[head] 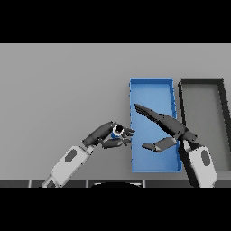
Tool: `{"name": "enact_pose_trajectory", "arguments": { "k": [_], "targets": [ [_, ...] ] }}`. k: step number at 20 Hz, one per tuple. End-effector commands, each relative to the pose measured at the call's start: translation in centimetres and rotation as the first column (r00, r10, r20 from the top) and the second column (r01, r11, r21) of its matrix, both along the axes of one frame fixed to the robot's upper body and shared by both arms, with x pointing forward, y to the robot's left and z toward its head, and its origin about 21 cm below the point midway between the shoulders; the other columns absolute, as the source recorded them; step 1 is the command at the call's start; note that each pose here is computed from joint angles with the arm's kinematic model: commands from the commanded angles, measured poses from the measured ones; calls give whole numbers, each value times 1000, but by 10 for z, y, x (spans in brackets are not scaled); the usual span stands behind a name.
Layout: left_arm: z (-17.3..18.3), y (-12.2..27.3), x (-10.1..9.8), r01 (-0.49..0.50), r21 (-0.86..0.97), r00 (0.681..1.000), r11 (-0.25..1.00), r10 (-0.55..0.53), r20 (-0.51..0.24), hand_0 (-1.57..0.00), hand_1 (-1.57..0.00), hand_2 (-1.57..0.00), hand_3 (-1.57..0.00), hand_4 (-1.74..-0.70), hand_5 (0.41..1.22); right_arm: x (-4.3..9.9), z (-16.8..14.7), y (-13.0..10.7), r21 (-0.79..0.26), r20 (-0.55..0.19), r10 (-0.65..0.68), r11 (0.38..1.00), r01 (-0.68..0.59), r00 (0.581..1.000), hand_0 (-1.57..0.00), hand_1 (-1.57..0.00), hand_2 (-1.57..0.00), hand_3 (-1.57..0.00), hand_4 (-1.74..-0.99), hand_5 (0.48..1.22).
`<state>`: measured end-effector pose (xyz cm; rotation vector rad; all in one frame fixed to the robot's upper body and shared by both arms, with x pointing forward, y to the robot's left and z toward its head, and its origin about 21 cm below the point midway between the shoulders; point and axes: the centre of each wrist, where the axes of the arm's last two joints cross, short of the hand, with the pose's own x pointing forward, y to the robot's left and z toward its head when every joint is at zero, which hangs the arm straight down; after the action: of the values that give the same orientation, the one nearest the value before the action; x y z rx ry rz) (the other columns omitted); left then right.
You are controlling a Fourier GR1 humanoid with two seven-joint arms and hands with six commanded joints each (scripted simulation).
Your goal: Pick up the blue pipe and place it into the blue bin.
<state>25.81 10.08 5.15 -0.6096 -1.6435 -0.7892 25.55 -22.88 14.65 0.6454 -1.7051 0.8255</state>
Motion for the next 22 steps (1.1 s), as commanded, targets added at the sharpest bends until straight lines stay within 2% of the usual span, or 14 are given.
{"name": "enact_pose_trajectory", "arguments": {
  "k": [1, 7, 9, 12, 16, 17, 18, 19, 20, 21, 22],
  "targets": [
    [1, 1, 0, -6, 2, 1000, 1000, 6, 5, -1571, -1571, -1571, -1441, -1730, 1221, 2, 5, 8, -22, 16, 35, 999, -35, 999, 1, 1, 1, 1, -1338, 495],
    [1, -1, -1, 10, 0, 1000, 1000, -10, 3, -1571, -1571, -1571, -1444, -1728, 1221, 15, 28, 48, -111, 56, 183, 978, -176, 981, 1, 1, 1, 1, -1307, 497],
    [1, 2, 2, 21, -22, 1000, 1000, -20, 23, -1571, -1571, -1571, -1490, -1627, 1221, 20, 30, 60, -134, 77, 228, 967, -216, 971, 1, 1, 1, 1, -1270, 510],
    [-2, 1, 2, 41, -19, 999, 999, -41, 10, -1571, -1571, -1571, -1529, -1542, 1221, 22, 34, 83, -175, 72, 263, 953, -247, 962, 1, 1, 1, 1, -1243, 522],
    [0, 6, 6, 36, -2, 999, 999, -36, 34, -1571, -1571, -1571, -1554, -1486, 1221, 31, 29, 105, -181, 52, 295, 942, -281, 954, 1, 1, 1, 1, -1206, 503],
    [-1, 2, 5, 37, -2, 999, 999, -36, 21, -1571, -1571, -1571, -1557, -1473, 1221, 35, 33, 110, -189, 40, 301, 939, -289, 953, 1, 1, -9, 1, -1210, 498],
    [-1, 4, 5, 26, 11, 1000, 1000, -26, 9, -1571, -1571, -1571, -1560, -1525, 1221, 37, 38, 111, -196, 42, 320, 932, -306, 947, -17, -34, -54, -26, -1236, 493],
    [-1, 4, 5, 31, 3, 999, 1000, -31, 17, -1571, -1571, -1571, -1284, -1568, 1221, 37, 37, 115, -206, 42, 337, 924, -322, 941, -107, -140, -160, -116, -1291, 483],
    [-1, 3, 7, 13, 64, 1000, 998, -14, 21, -1571, -1571, -1571, -1190, -1603, 1221, 38, 37, 120, -215, 39, 349, 918, -333, 936, -264, -299, -308, -252, -1348, 477],
    [2, 3, 4, 11, 110, 999, 994, -16, 48, -1571, -1527, -1571, -1119, -1630, 1221, 40, 39, 126, -216, 46, 362, 914, -345, 931, -475, -487, -492, -516, -1365, 477],
    [3, 3, 3, -5, 104, 999, 995, 0, 54, -1571, -1536, -1571, -1121, -1647, 1221, 42, 41, 129, -207, 59, 371, 913, -352, 927, -694, -704, -708, -659, -1433, 486]
  ]
}}
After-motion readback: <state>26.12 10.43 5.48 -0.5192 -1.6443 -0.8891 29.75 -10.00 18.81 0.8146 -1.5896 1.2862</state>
